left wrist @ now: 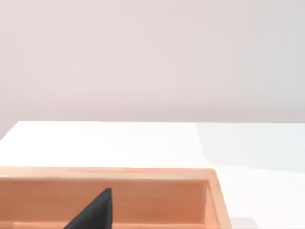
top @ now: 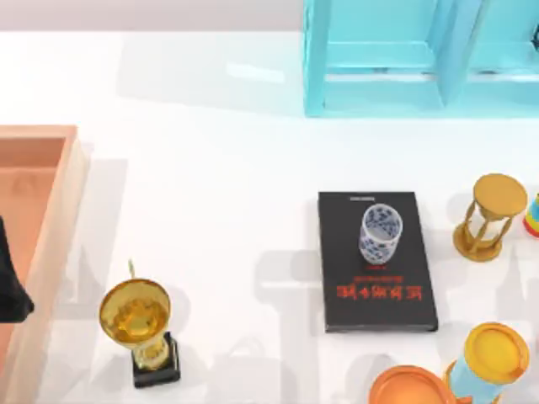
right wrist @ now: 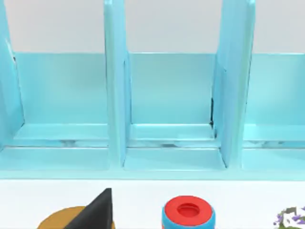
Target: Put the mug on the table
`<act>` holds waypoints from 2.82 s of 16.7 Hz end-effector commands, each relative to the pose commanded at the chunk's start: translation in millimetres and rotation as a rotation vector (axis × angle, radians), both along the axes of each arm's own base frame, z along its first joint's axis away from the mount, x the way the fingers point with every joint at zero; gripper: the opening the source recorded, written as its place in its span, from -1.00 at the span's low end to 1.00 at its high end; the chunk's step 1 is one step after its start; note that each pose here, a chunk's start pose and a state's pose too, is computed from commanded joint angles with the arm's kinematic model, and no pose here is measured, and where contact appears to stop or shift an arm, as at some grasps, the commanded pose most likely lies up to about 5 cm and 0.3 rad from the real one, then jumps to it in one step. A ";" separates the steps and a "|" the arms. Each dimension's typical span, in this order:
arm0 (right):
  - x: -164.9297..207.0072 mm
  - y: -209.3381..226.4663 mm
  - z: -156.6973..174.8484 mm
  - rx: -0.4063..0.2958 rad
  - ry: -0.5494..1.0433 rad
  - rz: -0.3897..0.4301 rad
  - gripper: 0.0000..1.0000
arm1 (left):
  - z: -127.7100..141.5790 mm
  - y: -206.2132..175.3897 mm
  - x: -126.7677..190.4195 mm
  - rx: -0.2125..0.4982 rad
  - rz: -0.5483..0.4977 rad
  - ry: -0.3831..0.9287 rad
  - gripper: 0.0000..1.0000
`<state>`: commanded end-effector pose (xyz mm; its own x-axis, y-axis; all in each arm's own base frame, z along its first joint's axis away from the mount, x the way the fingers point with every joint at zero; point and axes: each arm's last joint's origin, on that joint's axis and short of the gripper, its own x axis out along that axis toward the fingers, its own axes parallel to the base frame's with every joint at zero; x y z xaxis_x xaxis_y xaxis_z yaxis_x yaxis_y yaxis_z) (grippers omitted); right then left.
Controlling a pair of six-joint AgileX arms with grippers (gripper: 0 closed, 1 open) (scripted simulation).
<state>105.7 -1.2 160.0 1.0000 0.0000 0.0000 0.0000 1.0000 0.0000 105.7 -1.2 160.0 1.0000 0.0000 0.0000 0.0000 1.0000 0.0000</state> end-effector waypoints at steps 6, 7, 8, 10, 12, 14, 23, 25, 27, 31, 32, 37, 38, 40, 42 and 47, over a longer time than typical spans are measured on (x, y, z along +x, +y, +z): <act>0.0 0.0 0.0 0.000 0.000 0.000 1.00 | 21.8 -6.3 0.7 -0.034 -0.056 0.035 1.00; 0.0 0.0 0.0 0.000 0.000 0.000 1.00 | 33.2 -9.6 1.7 -0.051 -0.082 0.055 1.00; 0.0 0.0 0.0 0.000 0.000 0.000 1.00 | 46.5 -13.4 3.7 -0.070 -0.112 0.078 1.00; 0.0 0.0 0.0 0.000 0.000 0.000 1.00 | 79.6 -23.7 11.9 -0.111 -0.179 0.139 1.00; 0.0 0.0 0.0 0.000 0.000 0.000 1.00 | 118.3 -39.1 27.8 -0.154 -0.249 0.216 1.00; 0.0 0.0 0.0 0.000 0.000 0.000 1.00 | 157.6 -62.4 51.5 -0.194 -0.314 0.305 1.00; 0.0 0.0 0.0 0.000 0.000 0.000 1.00 | 214.4 -249.9 151.9 -0.233 -0.414 0.810 1.00; 0.0 0.0 0.0 0.000 0.000 0.000 1.00 | 201.2 -293.8 160.5 -0.209 -0.384 0.912 1.00; 0.0 0.0 0.0 0.000 0.000 0.000 1.00 | 182.8 -330.3 163.8 -0.176 -0.339 1.003 1.00; 0.0 0.0 0.0 0.000 0.000 0.000 1.00 | 141.9 -379.5 163.3 -0.102 -0.221 1.143 1.00; 0.0 0.0 0.0 0.000 0.000 0.000 1.00 | 132.5 -387.2 162.6 -0.084 -0.190 1.169 1.00; 0.0 0.0 0.0 0.000 0.000 0.000 1.00 | 97.5 -406.7 160.7 -0.009 -0.055 1.253 1.00; 0.0 0.0 0.0 0.000 0.000 0.000 1.00 | 93.5 -408.2 160.5 0.001 -0.038 1.261 1.00; 0.0 0.0 0.0 0.000 0.000 0.000 1.00 | 88.9 -409.6 160.3 0.013 -0.016 1.270 1.00; 0.0 0.0 0.0 0.000 0.000 0.000 1.00 | 88.7 -409.7 160.3 0.013 -0.016 1.271 1.00; 0.0 0.0 0.0 0.000 0.000 0.000 1.00 | 83.5 -408.6 166.1 0.012 -0.011 1.272 1.00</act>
